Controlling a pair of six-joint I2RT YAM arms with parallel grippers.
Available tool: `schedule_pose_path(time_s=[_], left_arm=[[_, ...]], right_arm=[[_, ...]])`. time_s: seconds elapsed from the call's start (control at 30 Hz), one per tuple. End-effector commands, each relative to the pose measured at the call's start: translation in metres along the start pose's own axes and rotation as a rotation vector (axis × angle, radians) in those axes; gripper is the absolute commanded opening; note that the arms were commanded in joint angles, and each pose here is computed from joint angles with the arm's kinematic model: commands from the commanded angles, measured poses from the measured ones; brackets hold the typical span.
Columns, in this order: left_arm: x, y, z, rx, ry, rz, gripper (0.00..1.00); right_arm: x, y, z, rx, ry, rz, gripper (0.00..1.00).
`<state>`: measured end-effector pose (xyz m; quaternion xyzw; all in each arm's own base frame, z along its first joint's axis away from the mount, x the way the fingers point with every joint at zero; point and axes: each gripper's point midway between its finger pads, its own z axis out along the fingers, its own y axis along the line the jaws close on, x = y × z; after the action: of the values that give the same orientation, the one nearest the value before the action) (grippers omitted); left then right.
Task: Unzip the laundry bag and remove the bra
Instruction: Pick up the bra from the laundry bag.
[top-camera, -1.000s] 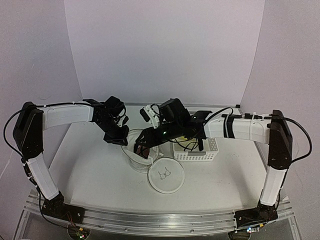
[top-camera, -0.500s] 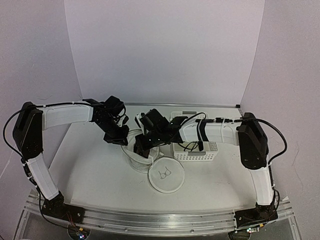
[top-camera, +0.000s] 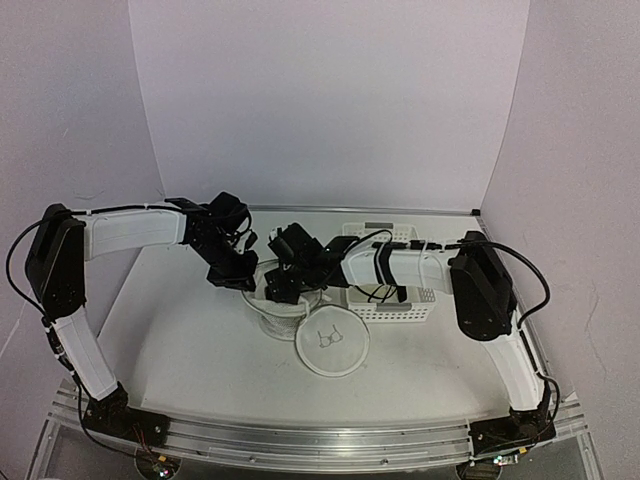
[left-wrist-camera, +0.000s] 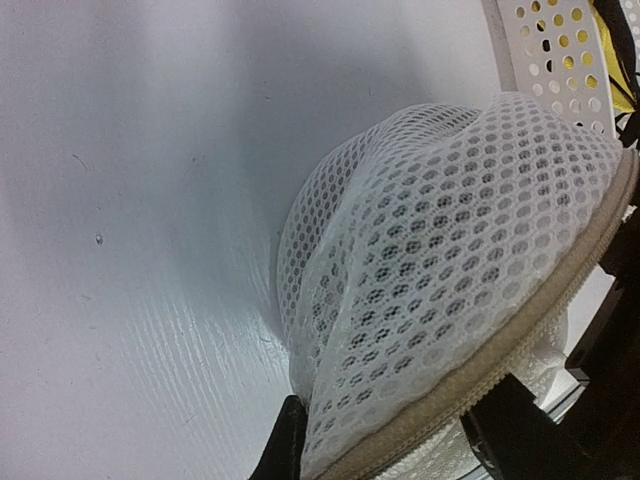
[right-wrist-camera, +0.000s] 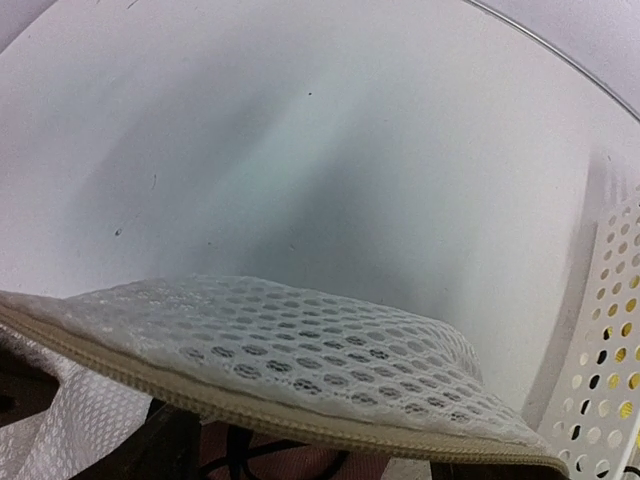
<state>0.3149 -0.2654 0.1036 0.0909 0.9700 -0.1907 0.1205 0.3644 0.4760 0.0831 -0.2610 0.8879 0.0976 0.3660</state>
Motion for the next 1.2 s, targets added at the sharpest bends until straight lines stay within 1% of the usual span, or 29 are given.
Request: schedule_pose_path(time_s=[0.0,0.33,0.6,0.77,0.9,1.17], left_arm=[[0.001,-0.002,-0.006,0.009,-0.015,0.015,0.0],[0.014,0.011,0.016,-0.023,0.032,0.0,0.0],[0.029,0.022,0.037,-0.037,0.074,-0.014,0.0],[0.04,0.03,0.052,-0.041,0.104,-0.026,0.0],[0.044,0.033,0.06,-0.042,0.116,-0.029,0.0],[0.052,0.038,0.067,-0.049,0.131,-0.033,0.0]], right_arm=[[-0.01,0.015,0.006,-0.045,-0.019,0.029,0.79],[0.008,0.034,0.011,-0.132,0.039,0.049,0.79],[0.023,0.047,0.017,-0.146,0.065,0.038,0.79],[0.026,0.048,0.011,-0.14,0.066,0.02,0.79],[0.037,0.05,0.017,-0.137,0.09,0.009,0.79],[0.071,0.033,0.034,-0.036,0.174,-0.049,0.79]])
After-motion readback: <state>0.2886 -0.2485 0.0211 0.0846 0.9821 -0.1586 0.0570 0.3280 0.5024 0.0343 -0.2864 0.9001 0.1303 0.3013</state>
